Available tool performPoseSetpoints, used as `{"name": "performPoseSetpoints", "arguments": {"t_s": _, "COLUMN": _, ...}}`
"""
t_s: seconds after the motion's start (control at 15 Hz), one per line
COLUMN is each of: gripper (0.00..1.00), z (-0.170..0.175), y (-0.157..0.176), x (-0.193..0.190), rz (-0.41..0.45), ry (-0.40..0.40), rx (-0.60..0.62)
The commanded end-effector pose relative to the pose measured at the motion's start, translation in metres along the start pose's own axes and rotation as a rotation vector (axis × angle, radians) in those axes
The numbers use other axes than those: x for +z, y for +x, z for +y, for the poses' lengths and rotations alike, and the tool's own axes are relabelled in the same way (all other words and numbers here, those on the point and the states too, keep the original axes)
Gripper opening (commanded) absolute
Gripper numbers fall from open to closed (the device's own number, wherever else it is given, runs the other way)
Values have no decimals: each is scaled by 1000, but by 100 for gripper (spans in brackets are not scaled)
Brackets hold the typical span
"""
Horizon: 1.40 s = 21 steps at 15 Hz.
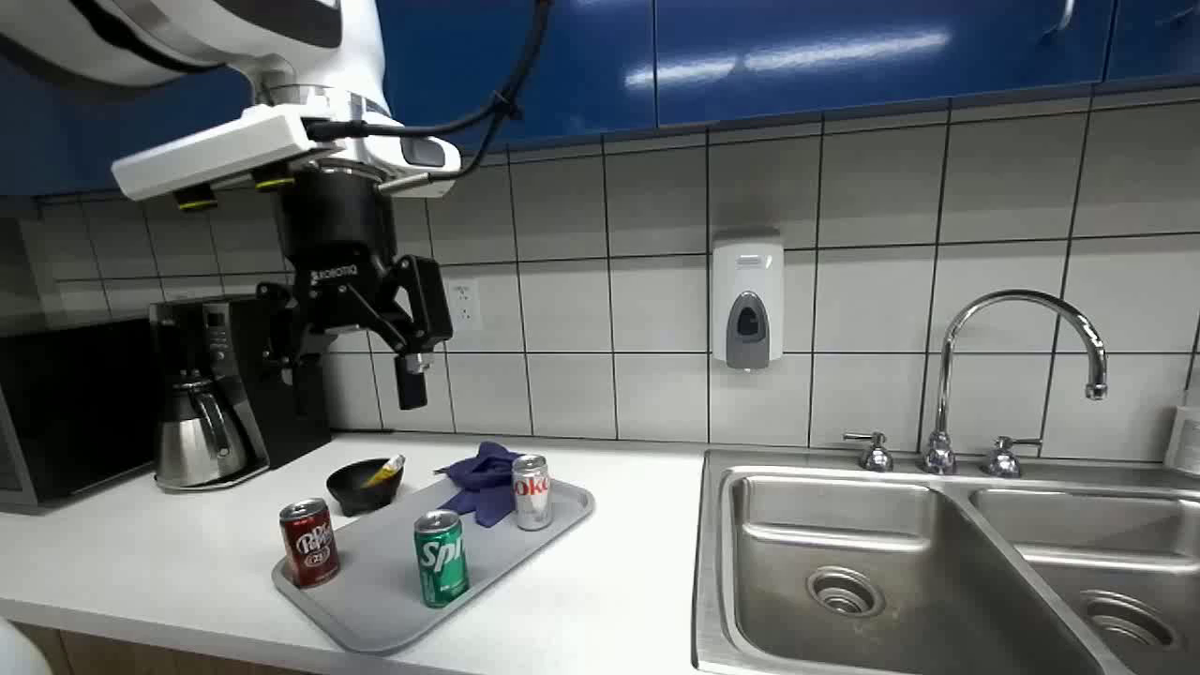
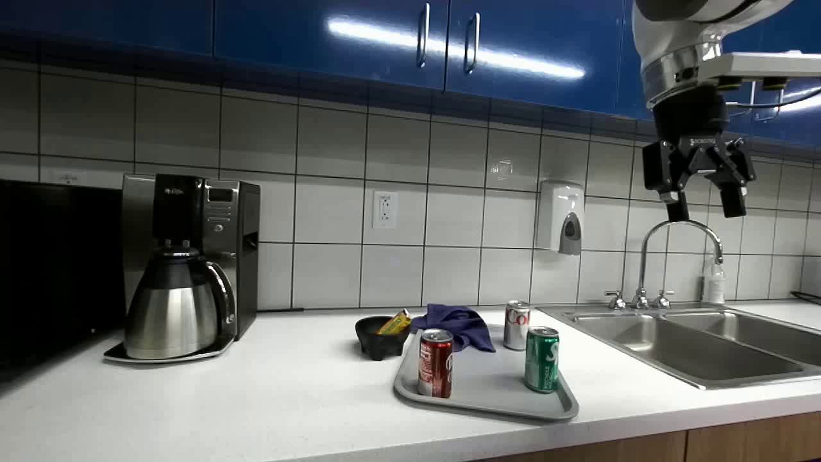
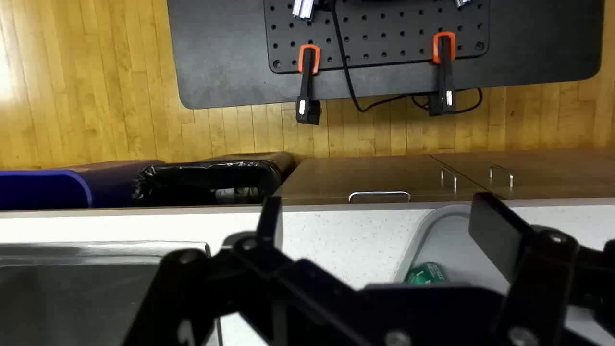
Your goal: Take all three cans off of the tray
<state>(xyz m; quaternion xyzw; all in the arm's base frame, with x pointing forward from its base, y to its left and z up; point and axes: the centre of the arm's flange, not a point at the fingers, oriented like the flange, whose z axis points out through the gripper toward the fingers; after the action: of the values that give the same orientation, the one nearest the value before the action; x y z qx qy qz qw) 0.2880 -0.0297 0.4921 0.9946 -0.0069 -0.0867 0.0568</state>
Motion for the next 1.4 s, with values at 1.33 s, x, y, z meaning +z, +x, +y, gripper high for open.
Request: {"name": "performPoseSetpoints", "arguments": {"t_s": 1.33, "gripper": 100, "z": -25, "y": -3, "x": 9, "rz": 26, "ry": 35, "rx": 20}}
